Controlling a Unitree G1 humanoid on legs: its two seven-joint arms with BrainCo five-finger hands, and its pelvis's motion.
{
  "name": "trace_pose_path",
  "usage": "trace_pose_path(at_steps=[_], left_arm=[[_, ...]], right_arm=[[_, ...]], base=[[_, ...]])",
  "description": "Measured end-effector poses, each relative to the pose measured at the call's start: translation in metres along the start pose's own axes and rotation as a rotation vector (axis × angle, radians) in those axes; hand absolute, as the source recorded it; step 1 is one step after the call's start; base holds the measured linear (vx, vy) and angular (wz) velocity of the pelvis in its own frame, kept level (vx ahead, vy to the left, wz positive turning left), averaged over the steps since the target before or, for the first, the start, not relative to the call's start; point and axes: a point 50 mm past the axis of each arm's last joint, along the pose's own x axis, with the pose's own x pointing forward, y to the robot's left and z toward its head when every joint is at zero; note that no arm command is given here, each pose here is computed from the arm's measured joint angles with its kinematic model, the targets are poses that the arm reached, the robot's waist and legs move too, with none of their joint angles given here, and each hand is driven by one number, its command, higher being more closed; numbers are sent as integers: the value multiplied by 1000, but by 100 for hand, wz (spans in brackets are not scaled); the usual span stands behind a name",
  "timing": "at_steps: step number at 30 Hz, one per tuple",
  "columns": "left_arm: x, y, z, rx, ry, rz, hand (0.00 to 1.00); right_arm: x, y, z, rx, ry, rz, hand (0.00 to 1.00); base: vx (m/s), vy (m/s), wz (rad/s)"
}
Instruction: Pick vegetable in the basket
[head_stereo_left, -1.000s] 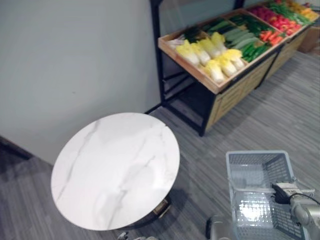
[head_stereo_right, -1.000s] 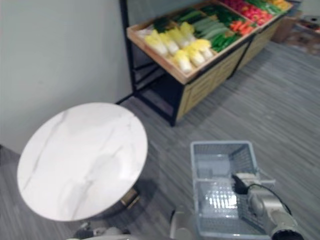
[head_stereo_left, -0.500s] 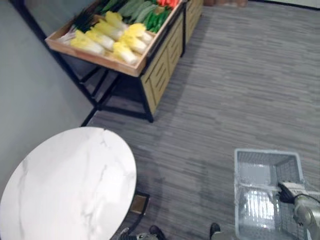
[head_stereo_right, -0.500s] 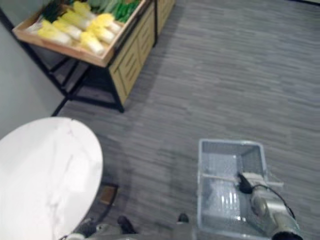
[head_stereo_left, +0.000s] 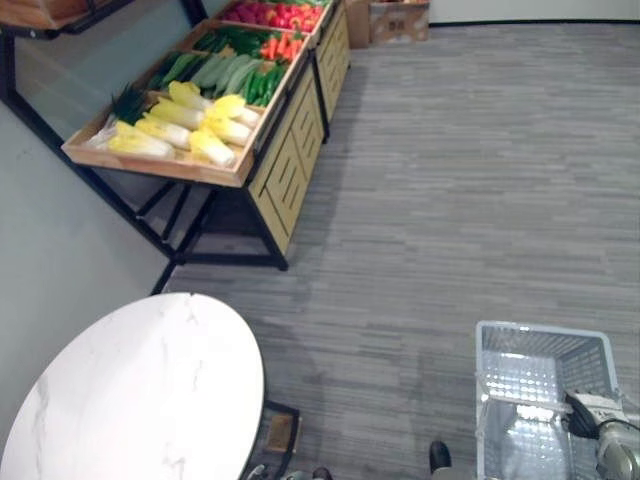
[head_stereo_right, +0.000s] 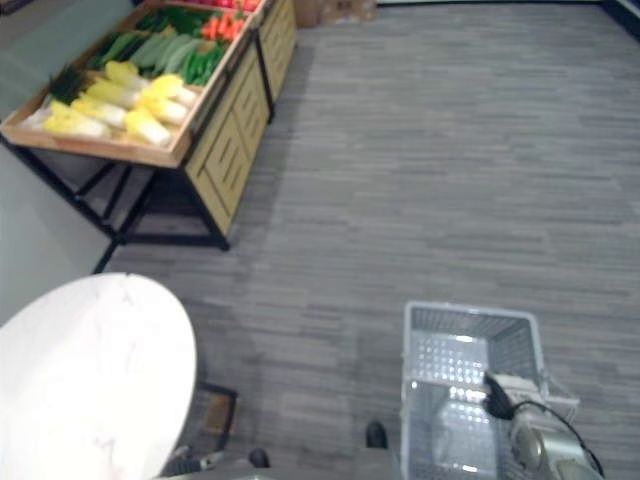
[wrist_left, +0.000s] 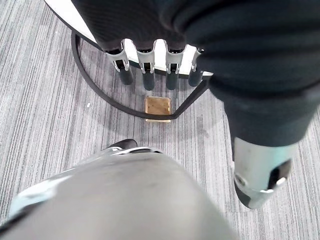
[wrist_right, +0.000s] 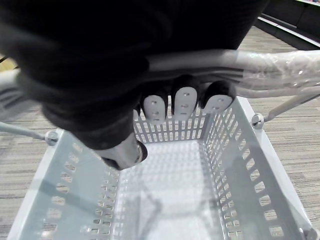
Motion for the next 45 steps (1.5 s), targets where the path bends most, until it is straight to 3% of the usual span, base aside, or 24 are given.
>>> trace_pose_path(at_steps=[8,21,30,39,45], left_arm=[[0,6,3,129,-44,-32,0],[1,12,12,200,-105,-18,0],[0,25,5,93,-64,34,0],[-9,15,-23,12,3,23,0],[-15,16,-41,5,55,31,0]], right_arm=[[-1,20,3,66,32,51,100],[-6,38,1,125,85,79,100],[-17,55,7,187,94,104,100],[8,12,-3,183,123,-26,100],[17,9,6,176,100,-20,100]], base=[[19,65,-8],[-1,-14,-2],[-69,-142,-2],[100,-152,-54],[279,70,-58]])
